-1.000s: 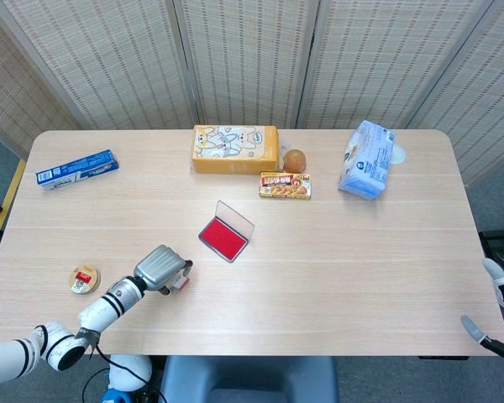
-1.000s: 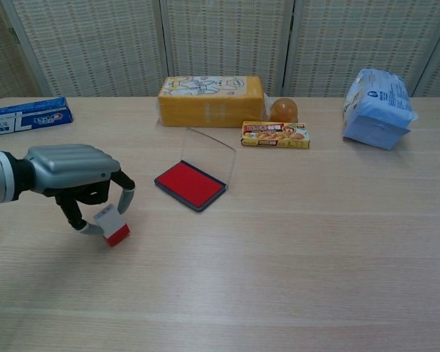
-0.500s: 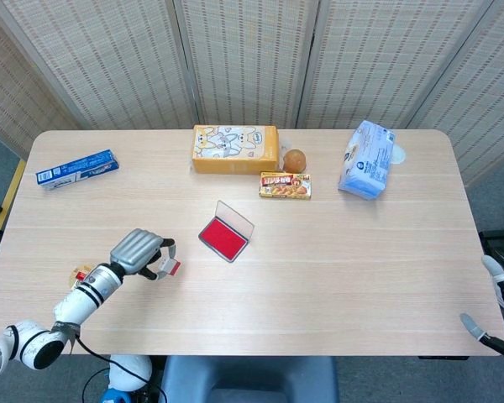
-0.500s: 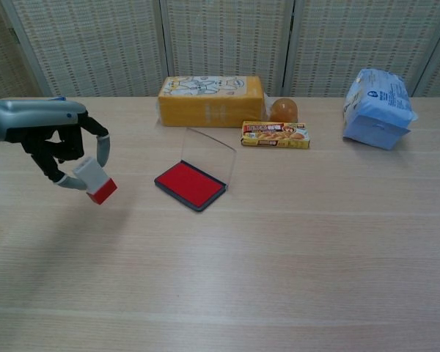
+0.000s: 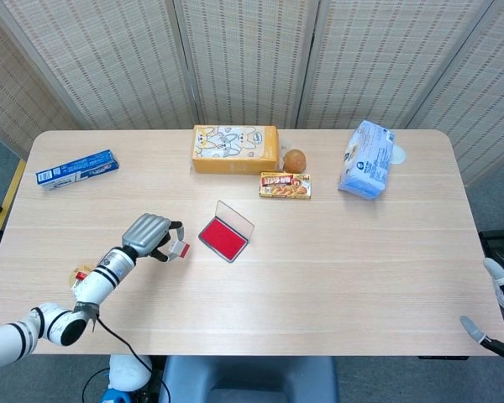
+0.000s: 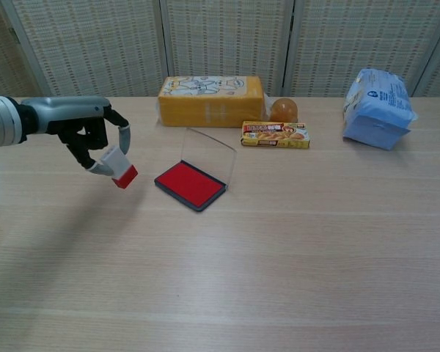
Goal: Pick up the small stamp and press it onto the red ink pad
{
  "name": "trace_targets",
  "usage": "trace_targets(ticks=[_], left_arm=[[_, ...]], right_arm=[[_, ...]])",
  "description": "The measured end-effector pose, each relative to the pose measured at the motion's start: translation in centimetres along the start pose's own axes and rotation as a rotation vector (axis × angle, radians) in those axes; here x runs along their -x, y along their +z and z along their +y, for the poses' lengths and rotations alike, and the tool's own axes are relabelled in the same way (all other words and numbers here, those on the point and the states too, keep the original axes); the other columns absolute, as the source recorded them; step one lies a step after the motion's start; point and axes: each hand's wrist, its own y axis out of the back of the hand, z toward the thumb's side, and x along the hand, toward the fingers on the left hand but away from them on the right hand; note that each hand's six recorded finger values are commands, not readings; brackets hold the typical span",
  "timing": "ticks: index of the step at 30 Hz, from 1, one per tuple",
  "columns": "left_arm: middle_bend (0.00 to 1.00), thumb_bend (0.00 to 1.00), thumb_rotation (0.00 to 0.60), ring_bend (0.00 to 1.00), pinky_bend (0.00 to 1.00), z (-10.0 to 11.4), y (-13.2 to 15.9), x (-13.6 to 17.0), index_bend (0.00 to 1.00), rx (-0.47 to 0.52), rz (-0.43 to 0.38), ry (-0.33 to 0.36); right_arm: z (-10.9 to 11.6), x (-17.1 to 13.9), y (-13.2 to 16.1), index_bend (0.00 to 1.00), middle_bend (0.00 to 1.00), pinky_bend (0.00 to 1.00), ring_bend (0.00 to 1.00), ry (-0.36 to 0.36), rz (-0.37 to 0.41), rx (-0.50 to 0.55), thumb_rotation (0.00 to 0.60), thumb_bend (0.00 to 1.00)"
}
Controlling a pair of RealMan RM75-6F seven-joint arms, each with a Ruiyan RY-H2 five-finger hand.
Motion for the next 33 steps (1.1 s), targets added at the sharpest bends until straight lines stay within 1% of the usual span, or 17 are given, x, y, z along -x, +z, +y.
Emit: trace_targets(ticks=[3,8,11,16,22,29,33], left_arm=[[1.0,0.3,0.6,0.97,0.62,0.1,0.2,-1.2,0.83,-0.018,0.01,-0.011],[1.0,0.3,0.6,0.97,0.62,0.3,0.6,-2.1,0.83,-0.041,0.023,-0.035],[1.0,0.3,0.6,0.97,0.62,0.4,0.8,-2.5,0.83,-0.045,0.031,-0.041],[1.0,0.3,0.6,0.97,0.62,0.3,1.4,-3.5,0.83,-0.062,0.034,-0.057],[1.0,0.3,0.6,0.97,0.62,0.0,2.4,-5.0,0.83,-0.094,0.03,-0.074],[1.0,0.3,0.6,0.97,0.62,1.1,3.4,-6.2,0.83,-0.104,0.031,-0.072],[1.0,0.31,0.6,0.97,0.62,1.4,4.4,-6.9,0.83,-0.126,0.022,-0.08]], right_arm=[[0.2,0.0,-0.1,0.0,0.0,0.0,0.0,-0.002,0.006,0.014,0.6,0.21],[1.1,-0.2,-0.4,0.0,0.0,0.0,0.0,-0.024,0.017,0.045,0.6,0.21],[2.1,-0.8,-0.5,0.0,0.0,0.0,0.0,-0.052,0.033,0.074,0.6,0.21],[4.0,-2.2,-0.8,0.0,0.0,0.0,0.0,-0.118,0.063,0.107,0.6,0.21],[4.4,-2.5,-1.3,0.0,0.0,0.0,0.0,-0.123,0.07,0.127,0.6,0.21],[4.8,-2.9,-1.4,0.0,0.0,0.0,0.0,-0.14,0.08,0.136,0.6,0.2],[4.9,-3.0,-1.3,0.0,0.0,0.0,0.0,-0.144,0.083,0.136,0.6,0.2]])
